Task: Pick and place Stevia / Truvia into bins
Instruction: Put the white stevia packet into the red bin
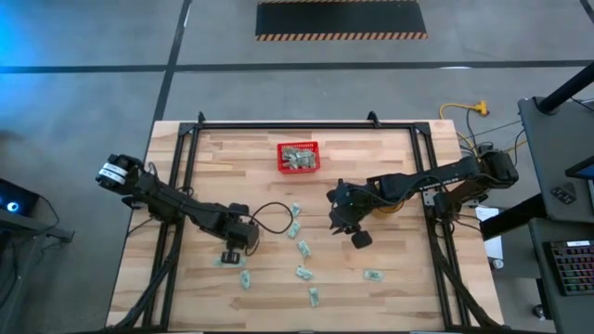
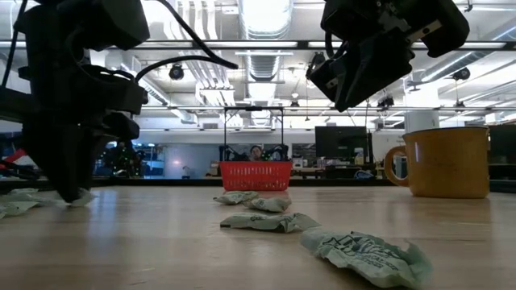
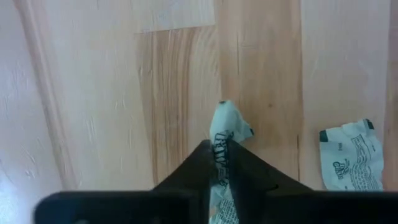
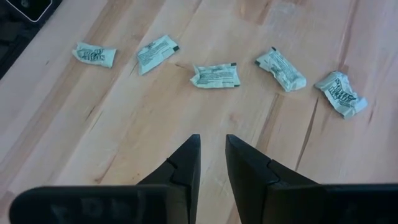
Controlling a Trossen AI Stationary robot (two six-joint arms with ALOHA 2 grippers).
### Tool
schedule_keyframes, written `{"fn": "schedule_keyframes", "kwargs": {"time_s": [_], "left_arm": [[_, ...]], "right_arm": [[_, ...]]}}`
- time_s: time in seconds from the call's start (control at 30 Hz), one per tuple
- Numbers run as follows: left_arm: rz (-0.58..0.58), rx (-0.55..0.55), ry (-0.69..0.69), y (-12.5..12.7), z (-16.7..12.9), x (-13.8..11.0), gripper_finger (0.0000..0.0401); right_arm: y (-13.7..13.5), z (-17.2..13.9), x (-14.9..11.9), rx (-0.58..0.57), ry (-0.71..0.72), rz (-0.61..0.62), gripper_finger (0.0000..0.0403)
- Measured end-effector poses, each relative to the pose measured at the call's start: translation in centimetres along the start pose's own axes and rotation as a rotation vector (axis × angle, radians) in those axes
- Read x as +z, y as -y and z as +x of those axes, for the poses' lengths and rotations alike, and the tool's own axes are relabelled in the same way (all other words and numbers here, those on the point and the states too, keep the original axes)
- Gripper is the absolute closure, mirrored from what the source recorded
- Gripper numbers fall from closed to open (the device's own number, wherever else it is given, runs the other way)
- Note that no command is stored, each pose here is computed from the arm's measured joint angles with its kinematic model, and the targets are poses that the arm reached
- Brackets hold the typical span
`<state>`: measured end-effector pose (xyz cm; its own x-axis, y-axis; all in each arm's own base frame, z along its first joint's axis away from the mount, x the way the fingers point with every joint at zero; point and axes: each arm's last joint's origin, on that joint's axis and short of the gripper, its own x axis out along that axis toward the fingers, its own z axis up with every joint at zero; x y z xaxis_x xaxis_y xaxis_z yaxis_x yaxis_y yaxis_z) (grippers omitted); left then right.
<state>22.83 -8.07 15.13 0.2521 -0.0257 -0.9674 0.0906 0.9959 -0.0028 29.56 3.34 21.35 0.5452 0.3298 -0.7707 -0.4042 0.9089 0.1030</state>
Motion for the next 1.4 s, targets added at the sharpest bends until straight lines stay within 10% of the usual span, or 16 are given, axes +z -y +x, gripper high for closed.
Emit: {"fn": "schedule_keyframes", "kwargs": {"time_s": [0.17,0.6,0.83,1.4], "left_arm": [[0.003,0.065,0.023,-0.2,0.0,0.1,0.0395],[0.258,0.72,0.419,-1.4,-1.5,4.2,0.0391],[0.269,0.889,0.583,-4.4,-3.3,7.0,0.0391],[0.091,0.855,0.682,-17.0,-4.8,6.7,0.0391]], "right_arm": [[0.0,0.0,0.0,0.0,0.0,0.019,0.0335],[-0.1,0.2,-0.2,0.005,-0.009,0.116,0.0335],[-0.9,0.5,-0.4,0.017,-0.021,0.177,0.0335],[-2.5,0.9,0.1,-0.004,-0.007,0.198,0.0335]]}}
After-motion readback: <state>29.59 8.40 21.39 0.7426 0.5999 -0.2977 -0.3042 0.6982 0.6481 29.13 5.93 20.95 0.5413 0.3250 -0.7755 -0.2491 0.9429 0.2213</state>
